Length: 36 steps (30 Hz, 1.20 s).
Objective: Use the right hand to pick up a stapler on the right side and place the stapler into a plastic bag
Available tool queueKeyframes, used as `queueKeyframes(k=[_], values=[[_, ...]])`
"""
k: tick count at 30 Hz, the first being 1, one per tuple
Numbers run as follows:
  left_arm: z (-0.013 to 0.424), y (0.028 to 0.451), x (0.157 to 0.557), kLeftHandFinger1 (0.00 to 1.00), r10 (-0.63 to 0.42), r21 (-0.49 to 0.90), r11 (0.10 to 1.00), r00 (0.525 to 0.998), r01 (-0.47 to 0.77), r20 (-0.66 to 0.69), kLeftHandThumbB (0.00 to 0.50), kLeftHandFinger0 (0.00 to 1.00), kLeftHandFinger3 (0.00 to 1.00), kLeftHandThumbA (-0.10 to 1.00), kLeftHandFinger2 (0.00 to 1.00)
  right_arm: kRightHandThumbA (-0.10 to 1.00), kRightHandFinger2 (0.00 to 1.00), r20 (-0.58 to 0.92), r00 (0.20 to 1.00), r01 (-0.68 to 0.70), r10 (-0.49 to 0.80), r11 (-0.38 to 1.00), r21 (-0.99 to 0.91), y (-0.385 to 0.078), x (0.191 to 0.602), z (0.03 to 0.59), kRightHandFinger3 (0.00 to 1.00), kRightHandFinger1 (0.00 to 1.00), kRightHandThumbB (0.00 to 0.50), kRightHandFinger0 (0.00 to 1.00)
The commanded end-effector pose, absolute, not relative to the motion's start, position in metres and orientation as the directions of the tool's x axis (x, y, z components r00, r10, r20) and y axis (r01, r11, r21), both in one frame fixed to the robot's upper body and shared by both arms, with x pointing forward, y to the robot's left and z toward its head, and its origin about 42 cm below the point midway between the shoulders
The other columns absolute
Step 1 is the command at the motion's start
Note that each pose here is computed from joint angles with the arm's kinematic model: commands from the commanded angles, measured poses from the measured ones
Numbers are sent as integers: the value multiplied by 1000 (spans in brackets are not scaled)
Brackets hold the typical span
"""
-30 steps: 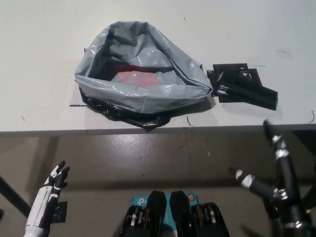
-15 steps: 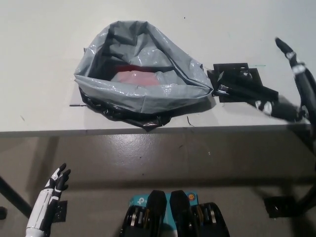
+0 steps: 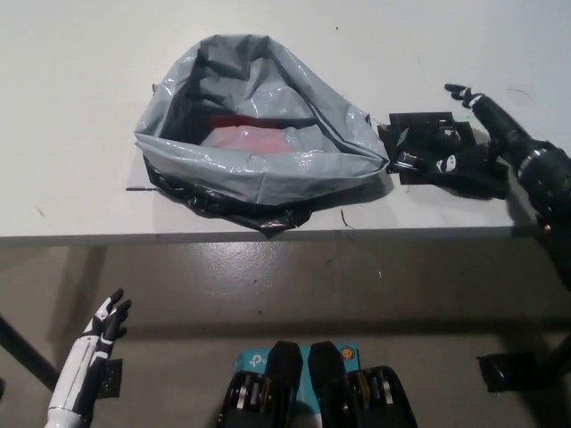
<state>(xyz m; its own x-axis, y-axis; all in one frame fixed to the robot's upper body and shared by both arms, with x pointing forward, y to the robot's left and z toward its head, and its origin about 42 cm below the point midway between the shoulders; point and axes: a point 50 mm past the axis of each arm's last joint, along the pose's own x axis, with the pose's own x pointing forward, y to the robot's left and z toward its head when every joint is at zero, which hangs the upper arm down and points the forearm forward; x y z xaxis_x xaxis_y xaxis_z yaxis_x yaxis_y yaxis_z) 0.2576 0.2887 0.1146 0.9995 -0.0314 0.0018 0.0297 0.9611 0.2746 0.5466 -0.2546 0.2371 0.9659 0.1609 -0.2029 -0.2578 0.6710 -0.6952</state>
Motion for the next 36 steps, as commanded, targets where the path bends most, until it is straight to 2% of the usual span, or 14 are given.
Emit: queueKeyframes(k=[1,15,16,17,18,19,20,21,22,24,26,28,31,36], values=[[128,287,260,1000,-60,283,958,997,43,49,3,1000,1000,1000,1000,904,1000,-201,967,-253,156,656,-711,-244,565,260,1000,1000,370,1000],[133,286,266,1000,-69,289,956,997,53,46,12,1000,1000,1000,1000,952,1000,-272,952,-300,141,614,-730,-241,563,226,1000,1000,338,1000],[133,286,266,1000,-68,287,956,997,51,48,1,1000,1000,1000,1000,871,950,-258,957,-286,136,608,-740,-241,563,225,983,925,325,1000],[133,286,266,1000,-68,287,956,997,51,48,0,1000,1000,1000,1000,843,810,-258,957,-286,136,608,-740,-241,563,225,833,785,314,942],[134,286,266,1000,-67,285,957,997,51,48,0,1000,1000,1000,1000,775,851,-242,962,-267,125,610,-746,-242,562,222,766,830,267,929],[134,286,266,1000,-67,287,957,997,51,48,0,1000,1000,1000,1000,530,405,-204,974,-221,98,613,-759,-242,561,219,235,442,195,591],[134,286,267,1000,-67,287,957,997,51,48,0,1000,1000,1000,1000,474,282,-193,977,-208,91,613,-762,-242,561,219,270,212,221,206],[134,286,268,1000,-67,284,958,996,50,51,0,1000,1000,1000,1000,270,186,-167,983,-175,70,608,-775,-242,561,217,175,60,185,8],[135,287,269,1000,-66,280,959,996,48,53,5,1000,1000,1000,1000,232,330,-160,985,-162,58,608,-778,-242,560,214,223,139,174,0],[136,287,269,1000,-65,279,959,997,49,50,0,1000,1000,1000,1000,224,505,-158,986,-156,51,609,-778,-244,559,211,342,280,168,10],[137,287,269,1000,-65,280,959,997,49,48,0,1000,1000,1000,1000,254,574,-153,987,-149,45,608,-780,-246,557,208,418,345,168,38],[137,286,270,1000,-67,277,960,997,51,47,0,1000,1000,1000,1000,270,574,-147,988,-140,38,610,-780,-249,556,204,432,357,171,52],[137,286,271,1000,-69,273,961,996,53,51,0,1000,1000,1000,1000,264,633,-134,990,-128,36,612,-780,-252,555,202,593,398,167,55],[138,286,272,1000,-68,280,959,996,49,61,0,1000,1000,1000,1000,265,662,-124,992,-120,37,618,-777,-256,553,199,641,414,164,63]])
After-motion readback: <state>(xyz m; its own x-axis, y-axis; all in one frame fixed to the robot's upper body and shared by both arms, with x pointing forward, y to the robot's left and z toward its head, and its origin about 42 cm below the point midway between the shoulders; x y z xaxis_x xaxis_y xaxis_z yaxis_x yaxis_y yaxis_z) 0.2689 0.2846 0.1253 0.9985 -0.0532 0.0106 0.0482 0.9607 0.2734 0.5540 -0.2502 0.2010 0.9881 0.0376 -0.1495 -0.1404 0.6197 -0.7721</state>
